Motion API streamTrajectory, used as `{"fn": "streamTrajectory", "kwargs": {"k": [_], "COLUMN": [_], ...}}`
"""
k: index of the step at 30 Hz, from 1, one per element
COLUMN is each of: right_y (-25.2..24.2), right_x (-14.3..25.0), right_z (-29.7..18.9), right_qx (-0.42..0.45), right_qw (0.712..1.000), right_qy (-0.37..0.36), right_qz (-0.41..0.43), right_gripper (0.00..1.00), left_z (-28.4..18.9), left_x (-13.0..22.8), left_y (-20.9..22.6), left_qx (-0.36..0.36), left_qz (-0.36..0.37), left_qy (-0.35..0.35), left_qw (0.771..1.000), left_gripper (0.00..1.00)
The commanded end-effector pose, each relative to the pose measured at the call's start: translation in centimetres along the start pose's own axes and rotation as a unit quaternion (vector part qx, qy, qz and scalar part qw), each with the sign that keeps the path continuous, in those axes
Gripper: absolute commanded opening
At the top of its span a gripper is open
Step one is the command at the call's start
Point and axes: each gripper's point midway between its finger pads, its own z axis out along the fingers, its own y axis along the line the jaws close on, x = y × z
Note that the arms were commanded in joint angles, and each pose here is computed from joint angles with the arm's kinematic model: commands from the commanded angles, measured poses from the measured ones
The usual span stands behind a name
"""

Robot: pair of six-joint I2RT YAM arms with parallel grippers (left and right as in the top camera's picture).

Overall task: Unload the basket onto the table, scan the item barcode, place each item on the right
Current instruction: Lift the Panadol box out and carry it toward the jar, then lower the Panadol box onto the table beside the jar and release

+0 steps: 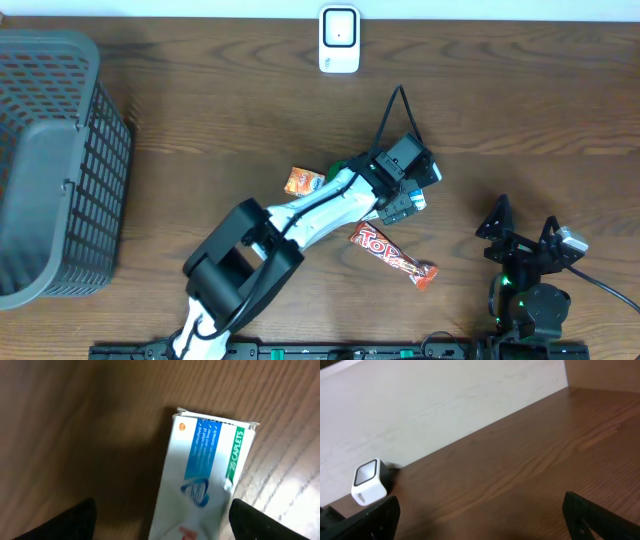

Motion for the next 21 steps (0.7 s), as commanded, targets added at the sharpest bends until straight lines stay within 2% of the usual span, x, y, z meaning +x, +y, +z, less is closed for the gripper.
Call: {"fn": "streamTrajectory", "kwargs": {"k": [1, 2, 4, 8, 10, 12, 14, 16, 21], "right_y": [0.0, 0.0, 0.0, 0.0, 0.0, 0.0, 0.0, 0.0, 0.0], "right_x": [0.0, 0.0, 0.0, 0.0, 0.0, 0.0, 0.0, 0.0, 0.0], "right_z": [0.0, 0.0, 0.0, 0.0, 0.0, 0.0, 0.0, 0.0, 0.0], "right_qx": [0.0, 0.0, 0.0, 0.0, 0.0, 0.0, 0.0, 0.0, 0.0], "right_qw": [1.0, 1.0, 1.0, 1.0, 1.0, 1.0, 1.0, 1.0, 1.0], "right_qy": [-0.001, -0.001, -0.001, -0.001, -0.001, -0.001, -0.001, -0.001, -0.001], "right_qz": [0.004, 0.004, 0.004, 0.004, 0.004, 0.004, 0.004, 0.004, 0.004], "right_gripper": [0.99, 0.99, 0.99, 0.99, 0.99, 0.99, 0.99, 0.99, 0.99], "left_z": [-2.4, -2.4, -2.4, -2.5, -2.7, -2.8, -2.8, -2.8, -2.8], "left_x": [-1.2, -0.9, -0.3, 0.3, 0.5, 0.7, 0.9, 1.1, 1.3], "left_y": [1.2, 1.1, 0.8, -1.7, -2.9, -3.4, -3.4, -3.5, -3.6], "left_qx": [-0.021, -0.019, -0.014, 0.053, 0.087, 0.1, 0.102, 0.103, 0.104], "left_qz": [0.003, -0.001, -0.008, -0.009, -0.011, -0.012, -0.012, -0.012, -0.013], "left_qy": [-0.013, -0.007, 0.005, 0.012, 0.014, 0.017, 0.021, 0.024, 0.028], "left_qw": [1.0, 1.0, 1.0, 0.998, 0.996, 0.995, 0.995, 0.994, 0.994], "left_gripper": [0.86, 0.91, 0.92, 0.91, 0.87, 0.75, 0.67, 0.64, 0.36]}}
